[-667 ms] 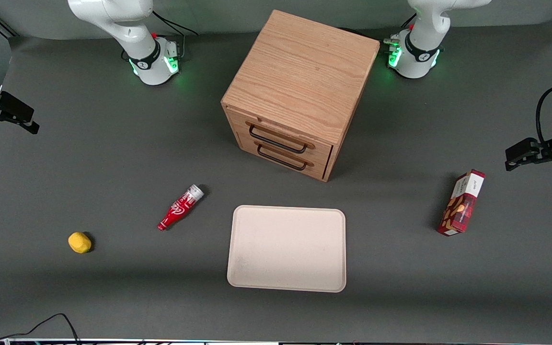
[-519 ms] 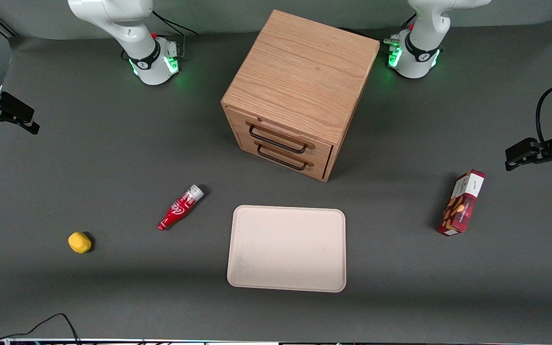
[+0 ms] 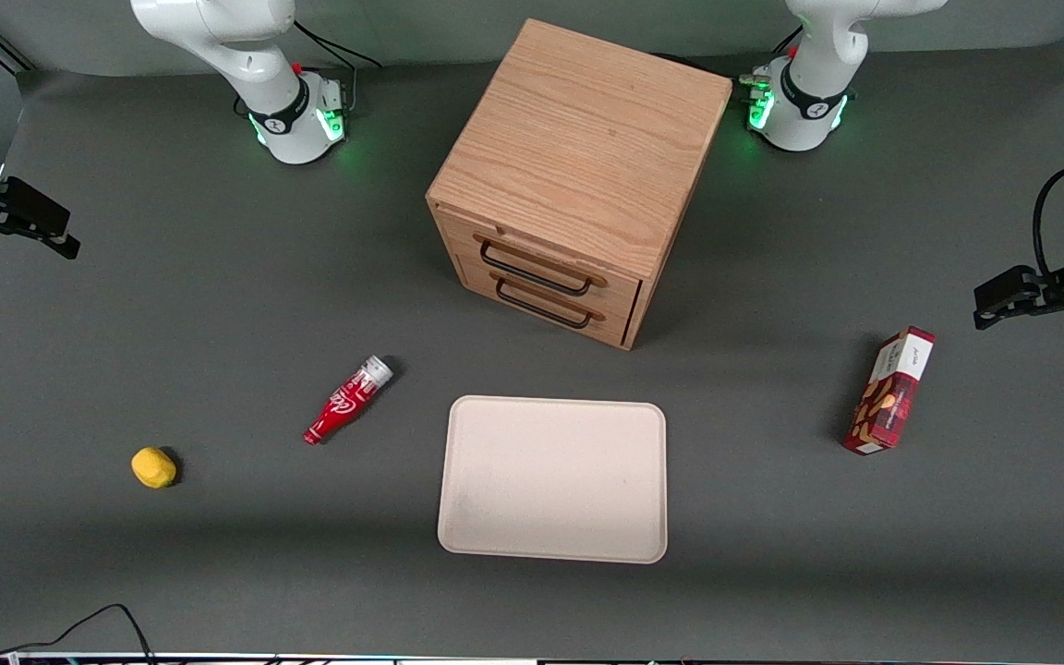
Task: Open upper drawer
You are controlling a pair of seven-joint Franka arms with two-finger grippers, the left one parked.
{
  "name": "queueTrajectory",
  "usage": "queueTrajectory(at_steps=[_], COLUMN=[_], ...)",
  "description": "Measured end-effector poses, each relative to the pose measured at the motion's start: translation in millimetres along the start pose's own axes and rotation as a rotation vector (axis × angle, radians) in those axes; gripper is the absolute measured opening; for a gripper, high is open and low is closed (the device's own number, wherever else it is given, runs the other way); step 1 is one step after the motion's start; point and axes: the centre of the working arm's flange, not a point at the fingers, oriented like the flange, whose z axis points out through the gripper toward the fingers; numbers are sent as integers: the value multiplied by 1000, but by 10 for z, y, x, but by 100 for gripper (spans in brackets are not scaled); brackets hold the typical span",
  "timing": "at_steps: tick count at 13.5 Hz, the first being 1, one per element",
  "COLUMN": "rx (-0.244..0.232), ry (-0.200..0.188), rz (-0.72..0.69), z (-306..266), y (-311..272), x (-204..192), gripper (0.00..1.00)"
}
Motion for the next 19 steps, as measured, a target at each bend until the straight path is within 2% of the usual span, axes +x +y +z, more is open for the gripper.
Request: queueTrajectory(at_steps=[7,9,11,14,19], rx=[8,16,33,82,159], ry=[-35,-59,-80,-96,-47], rz=[-362,-479,-568,-655,-753], z=[33,162,315,507,995], y=[-1517,-2045,-2482,-2905,-3514], x=[-220,-320,-380,-312,-102], gripper=[100,100,100,100,100])
